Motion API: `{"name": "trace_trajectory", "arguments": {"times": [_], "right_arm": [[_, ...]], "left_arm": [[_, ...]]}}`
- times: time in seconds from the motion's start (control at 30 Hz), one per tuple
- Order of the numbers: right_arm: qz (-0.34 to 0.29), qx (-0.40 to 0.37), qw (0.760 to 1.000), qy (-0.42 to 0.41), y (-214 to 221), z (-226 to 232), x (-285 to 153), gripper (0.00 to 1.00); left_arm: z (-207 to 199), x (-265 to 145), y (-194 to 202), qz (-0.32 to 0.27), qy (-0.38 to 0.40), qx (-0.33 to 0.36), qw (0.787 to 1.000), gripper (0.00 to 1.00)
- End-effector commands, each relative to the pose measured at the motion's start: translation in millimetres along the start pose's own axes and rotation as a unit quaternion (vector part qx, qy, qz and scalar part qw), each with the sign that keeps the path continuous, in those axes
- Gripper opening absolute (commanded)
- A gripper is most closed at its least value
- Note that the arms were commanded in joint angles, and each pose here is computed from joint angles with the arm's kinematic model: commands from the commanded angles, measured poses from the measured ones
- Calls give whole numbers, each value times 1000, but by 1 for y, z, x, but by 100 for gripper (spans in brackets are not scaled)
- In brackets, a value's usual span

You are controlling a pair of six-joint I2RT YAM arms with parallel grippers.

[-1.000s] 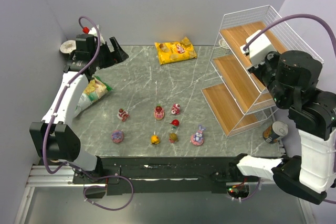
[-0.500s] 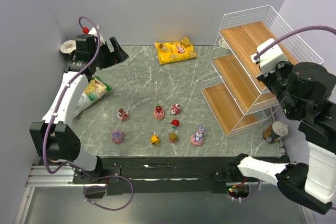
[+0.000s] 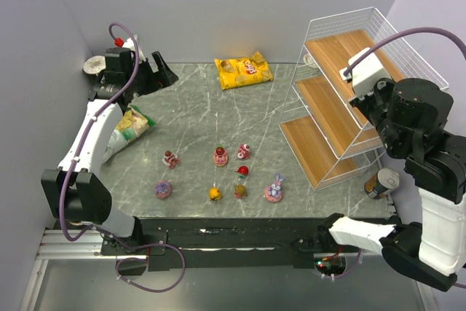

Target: Place and organize the plastic toys onto the shelf

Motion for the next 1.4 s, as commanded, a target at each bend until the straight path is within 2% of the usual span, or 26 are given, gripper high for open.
{"name": "trace_trajectory", "arguments": {"times": [0.0,0.23,0.43,0.47,0.77,1.37], "right_arm": [[-18,27,999,12,-9,-4,1,14],[-7,29,1000,8,-7,1,7,18],[3,32,999,18,-4,2,13,26],[3,34,999,24,-4,1,12,30],[-5,42,998,41,-11,-3,16,40],[-22,57,994,92,-19,-18,11,46]], "left_arm": [[-3,-13,-11,-28,-2,5,1000,96],[-4,-12,-12,-28,1,5,1000,96],[-4,-10,-11,-25,4,3,1000,96],[-3,-10,-11,-24,4,2,1000,96],[-3,-10,-10,-23,2,3,1000,96],[-3,-10,-10,-24,3,2,1000,96]]}}
Point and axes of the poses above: each gripper's point midway between its finger pads, its own x axis out along the fingers, its own z axis along the line the jaws close on, y = z × x, the point moved 7 cm from there along -x, back along the fingers, and after that the axes turned 14 degrees about x, right-handed, at the moved point
